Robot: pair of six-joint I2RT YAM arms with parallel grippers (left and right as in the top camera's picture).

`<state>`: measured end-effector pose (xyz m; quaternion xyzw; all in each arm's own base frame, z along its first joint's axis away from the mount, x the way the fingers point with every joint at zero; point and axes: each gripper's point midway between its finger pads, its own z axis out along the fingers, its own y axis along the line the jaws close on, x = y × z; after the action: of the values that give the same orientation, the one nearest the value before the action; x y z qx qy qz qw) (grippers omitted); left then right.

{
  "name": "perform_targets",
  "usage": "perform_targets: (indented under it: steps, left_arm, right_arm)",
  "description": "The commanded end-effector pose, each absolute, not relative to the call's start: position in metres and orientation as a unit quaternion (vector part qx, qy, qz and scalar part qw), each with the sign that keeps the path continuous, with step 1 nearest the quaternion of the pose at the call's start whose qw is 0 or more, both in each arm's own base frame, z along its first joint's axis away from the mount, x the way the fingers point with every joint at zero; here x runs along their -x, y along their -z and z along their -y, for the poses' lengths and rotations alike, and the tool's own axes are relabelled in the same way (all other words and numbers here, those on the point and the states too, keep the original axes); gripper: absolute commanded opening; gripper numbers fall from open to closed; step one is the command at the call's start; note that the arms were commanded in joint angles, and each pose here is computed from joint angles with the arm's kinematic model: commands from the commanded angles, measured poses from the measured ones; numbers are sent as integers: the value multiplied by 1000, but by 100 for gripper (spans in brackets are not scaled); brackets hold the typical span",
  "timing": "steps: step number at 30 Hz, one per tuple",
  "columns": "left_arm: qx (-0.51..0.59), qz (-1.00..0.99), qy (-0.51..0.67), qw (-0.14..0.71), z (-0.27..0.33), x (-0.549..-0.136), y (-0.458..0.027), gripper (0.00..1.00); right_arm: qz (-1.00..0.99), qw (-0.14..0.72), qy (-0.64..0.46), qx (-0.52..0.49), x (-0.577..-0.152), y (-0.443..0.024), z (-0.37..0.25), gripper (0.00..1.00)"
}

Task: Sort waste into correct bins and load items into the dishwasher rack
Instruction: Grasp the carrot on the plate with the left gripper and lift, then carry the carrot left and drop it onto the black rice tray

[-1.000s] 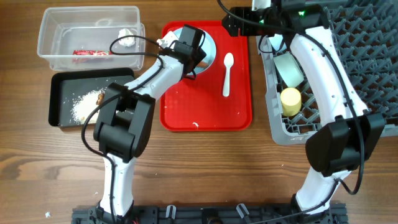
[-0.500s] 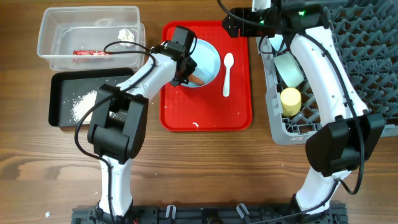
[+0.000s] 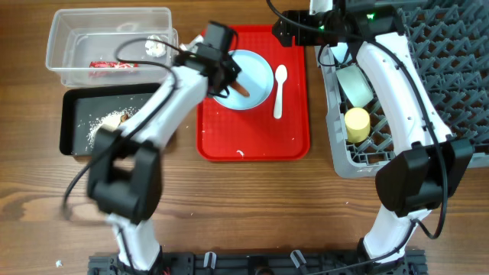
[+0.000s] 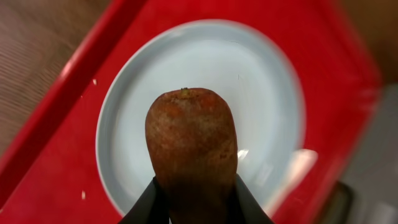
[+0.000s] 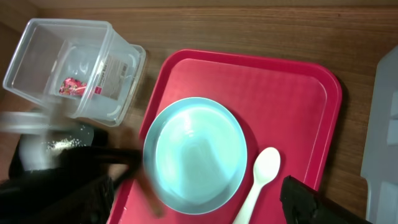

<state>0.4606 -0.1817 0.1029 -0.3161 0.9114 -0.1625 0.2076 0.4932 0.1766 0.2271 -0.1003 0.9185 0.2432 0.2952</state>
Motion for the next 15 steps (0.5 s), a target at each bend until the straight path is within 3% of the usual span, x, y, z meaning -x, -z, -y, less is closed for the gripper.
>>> perform_targets:
  steps: [1, 7, 15]
  left_arm:
    - [325, -874, 207, 294, 141, -452, -216, 12]
    - [428, -845, 121, 297, 27, -400, -249, 13]
    - [599, -772, 20, 211, -92, -350, -192, 13]
  right_arm:
    - [-914, 311, -238, 105, -490, -241, -172, 88]
    - [-914, 311, -239, 106, -490, -241, -173, 90]
    - [-914, 311, -239, 106, -490, -241, -173, 92]
